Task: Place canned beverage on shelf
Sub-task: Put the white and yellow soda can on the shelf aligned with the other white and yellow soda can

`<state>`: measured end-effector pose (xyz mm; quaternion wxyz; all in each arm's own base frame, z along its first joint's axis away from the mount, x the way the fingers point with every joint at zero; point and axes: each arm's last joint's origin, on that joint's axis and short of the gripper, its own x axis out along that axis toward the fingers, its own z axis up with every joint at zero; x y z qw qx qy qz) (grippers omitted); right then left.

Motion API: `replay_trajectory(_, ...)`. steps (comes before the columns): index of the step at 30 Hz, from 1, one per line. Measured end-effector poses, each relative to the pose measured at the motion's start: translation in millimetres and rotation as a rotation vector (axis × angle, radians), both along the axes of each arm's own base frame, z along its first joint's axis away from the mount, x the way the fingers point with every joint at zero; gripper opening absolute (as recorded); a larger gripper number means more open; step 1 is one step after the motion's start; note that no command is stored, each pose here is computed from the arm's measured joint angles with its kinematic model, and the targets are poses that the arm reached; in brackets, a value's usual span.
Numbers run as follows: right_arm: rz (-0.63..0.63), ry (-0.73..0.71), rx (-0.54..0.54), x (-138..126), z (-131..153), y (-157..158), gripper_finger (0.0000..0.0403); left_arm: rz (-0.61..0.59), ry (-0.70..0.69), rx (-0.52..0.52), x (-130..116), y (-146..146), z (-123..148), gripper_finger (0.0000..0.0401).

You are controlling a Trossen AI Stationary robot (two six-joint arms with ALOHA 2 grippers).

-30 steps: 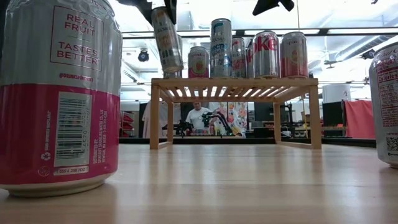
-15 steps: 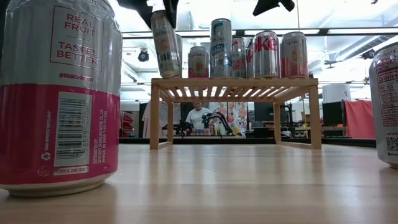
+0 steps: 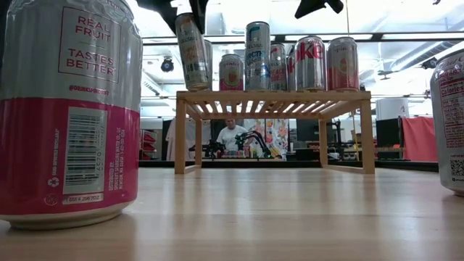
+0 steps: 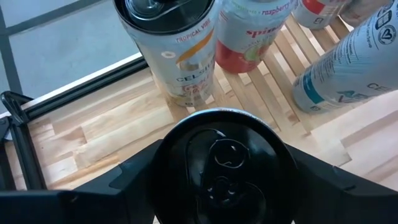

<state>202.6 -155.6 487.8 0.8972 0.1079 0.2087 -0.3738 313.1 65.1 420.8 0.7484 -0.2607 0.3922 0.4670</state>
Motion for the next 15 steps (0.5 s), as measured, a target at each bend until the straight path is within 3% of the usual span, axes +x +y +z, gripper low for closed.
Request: replay_trajectory(15,-0.002,0.0,0.007,-0.1,-0.4,0.2,0.0009,0.0,0.004,-0.001,0.2,0.0,-0.9,0.0258)
